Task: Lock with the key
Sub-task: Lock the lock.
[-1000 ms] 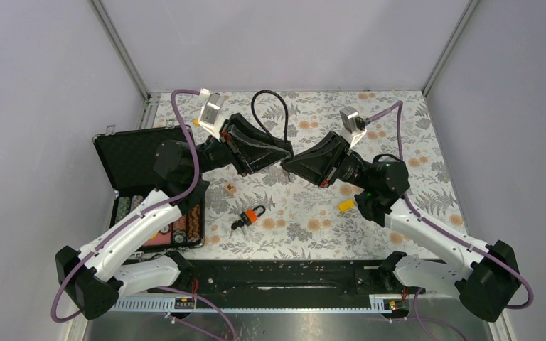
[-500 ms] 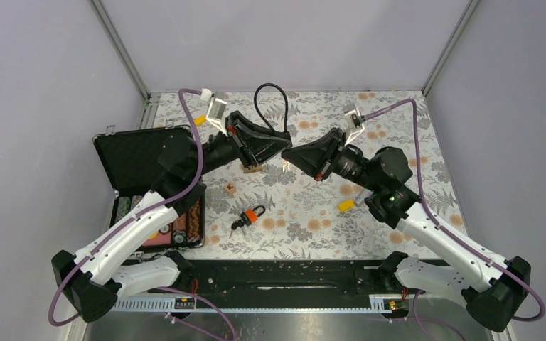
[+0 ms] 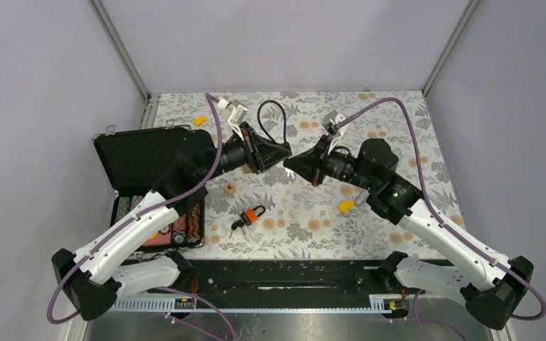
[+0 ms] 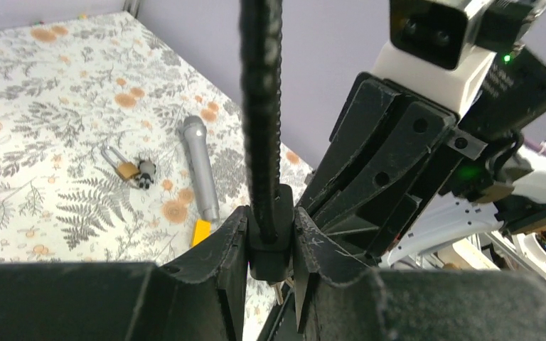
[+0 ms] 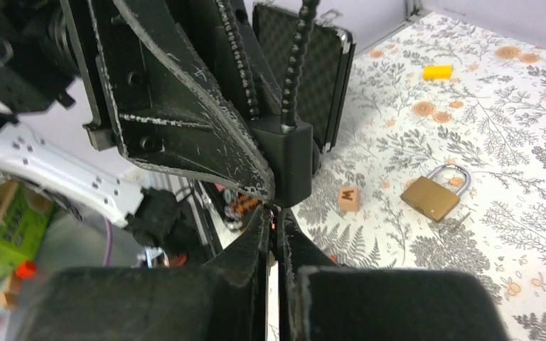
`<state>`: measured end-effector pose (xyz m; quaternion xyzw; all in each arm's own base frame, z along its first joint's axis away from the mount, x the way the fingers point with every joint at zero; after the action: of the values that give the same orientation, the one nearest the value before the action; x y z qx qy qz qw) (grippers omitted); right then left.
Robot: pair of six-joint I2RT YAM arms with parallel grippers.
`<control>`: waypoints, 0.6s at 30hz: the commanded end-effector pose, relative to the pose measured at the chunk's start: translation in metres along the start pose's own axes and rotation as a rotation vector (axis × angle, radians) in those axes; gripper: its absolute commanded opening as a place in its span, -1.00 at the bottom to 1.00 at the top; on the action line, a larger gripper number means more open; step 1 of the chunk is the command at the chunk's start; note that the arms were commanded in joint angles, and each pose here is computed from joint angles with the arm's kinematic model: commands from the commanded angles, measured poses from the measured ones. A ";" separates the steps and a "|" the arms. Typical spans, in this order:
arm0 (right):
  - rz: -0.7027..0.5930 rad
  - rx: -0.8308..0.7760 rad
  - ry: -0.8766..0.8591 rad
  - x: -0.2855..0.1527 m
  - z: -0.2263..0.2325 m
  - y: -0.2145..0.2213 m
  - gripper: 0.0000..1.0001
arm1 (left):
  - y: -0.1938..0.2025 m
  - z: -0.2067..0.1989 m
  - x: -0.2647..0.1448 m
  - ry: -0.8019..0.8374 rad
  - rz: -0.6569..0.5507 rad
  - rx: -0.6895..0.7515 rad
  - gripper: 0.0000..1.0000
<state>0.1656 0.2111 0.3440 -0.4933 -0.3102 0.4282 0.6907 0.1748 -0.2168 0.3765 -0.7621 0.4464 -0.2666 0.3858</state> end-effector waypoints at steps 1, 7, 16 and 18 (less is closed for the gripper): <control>0.285 -0.095 -0.190 -0.018 0.006 0.025 -1.00 | -0.045 -0.028 -0.020 0.020 -0.217 0.132 -1.00; 0.362 -0.093 -0.253 -0.030 0.010 0.034 -1.00 | -0.050 -0.025 -0.032 -0.036 -0.284 0.120 -1.00; 0.097 -0.032 -0.231 -0.024 0.020 0.011 0.49 | -0.034 -0.028 -0.038 0.077 -0.177 0.200 -1.00; 0.006 -0.044 -0.251 -0.024 0.022 0.008 0.62 | -0.030 -0.028 -0.042 0.102 -0.143 0.230 -1.00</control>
<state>0.1419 0.2002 0.3195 -0.4953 -0.3234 0.5357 0.6026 0.1625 -0.1901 0.3911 -0.7616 0.4035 -0.2933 0.4137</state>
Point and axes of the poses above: each gripper's point midway between its finger pads, its own x axis out along the fingers, its own z axis along the line the jaws close on, y = z × x, the point moved 10 cm from there along -x, back along the fingers, and after that the axes turned 3 degrees about -x, right-handed, at the moved point
